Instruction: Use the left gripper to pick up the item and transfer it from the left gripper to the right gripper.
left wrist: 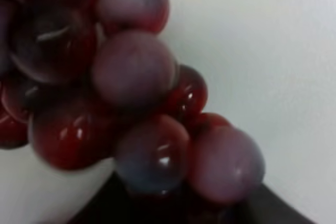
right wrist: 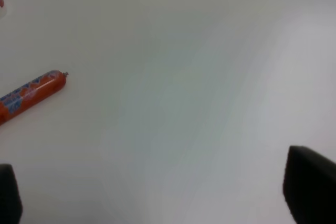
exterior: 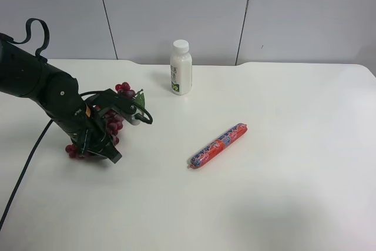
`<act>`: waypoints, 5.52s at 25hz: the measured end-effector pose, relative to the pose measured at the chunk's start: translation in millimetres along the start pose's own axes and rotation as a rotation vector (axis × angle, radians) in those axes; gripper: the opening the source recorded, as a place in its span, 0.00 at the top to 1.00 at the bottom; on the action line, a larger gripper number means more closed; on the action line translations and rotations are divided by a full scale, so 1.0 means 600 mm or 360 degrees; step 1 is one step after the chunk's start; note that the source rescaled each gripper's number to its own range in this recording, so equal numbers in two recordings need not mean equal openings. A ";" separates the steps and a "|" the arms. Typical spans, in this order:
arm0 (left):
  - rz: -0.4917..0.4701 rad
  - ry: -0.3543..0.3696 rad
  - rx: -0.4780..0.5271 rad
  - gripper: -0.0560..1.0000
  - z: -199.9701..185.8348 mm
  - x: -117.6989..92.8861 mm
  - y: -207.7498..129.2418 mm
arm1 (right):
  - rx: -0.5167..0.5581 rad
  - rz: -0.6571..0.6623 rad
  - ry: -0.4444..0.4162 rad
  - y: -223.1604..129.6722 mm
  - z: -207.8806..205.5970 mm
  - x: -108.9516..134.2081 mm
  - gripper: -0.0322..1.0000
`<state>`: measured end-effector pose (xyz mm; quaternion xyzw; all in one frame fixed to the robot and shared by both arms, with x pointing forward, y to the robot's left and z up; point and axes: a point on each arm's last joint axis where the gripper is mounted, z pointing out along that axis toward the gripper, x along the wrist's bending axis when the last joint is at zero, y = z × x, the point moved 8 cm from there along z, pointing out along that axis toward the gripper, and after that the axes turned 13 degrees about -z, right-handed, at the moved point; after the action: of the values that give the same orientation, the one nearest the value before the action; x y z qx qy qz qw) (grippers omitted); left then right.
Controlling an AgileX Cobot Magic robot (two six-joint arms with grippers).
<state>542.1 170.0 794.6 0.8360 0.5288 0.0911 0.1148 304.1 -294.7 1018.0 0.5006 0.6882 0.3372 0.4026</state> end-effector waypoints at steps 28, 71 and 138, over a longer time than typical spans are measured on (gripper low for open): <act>0.0024 0.0107 -0.0083 0.95 -0.220 0.024 0.012 | 0.0000 0.0000 0.0000 0.000 0.000 0.000 0.00; 0.1038 -0.0146 -0.0349 0.95 -0.410 -0.280 0.087 | 0.0000 0.0000 0.0000 0.000 0.000 0.000 0.00; 0.1295 -0.0188 -0.0650 0.95 -0.526 -0.300 0.144 | -0.0403 -0.0790 0.1092 0.197 0.192 0.238 0.00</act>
<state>454.0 1.4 1115.9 0.9397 0.1213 0.1833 0.2620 431.5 -118.4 1037.8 0.1258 0.8346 0.4587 0.2777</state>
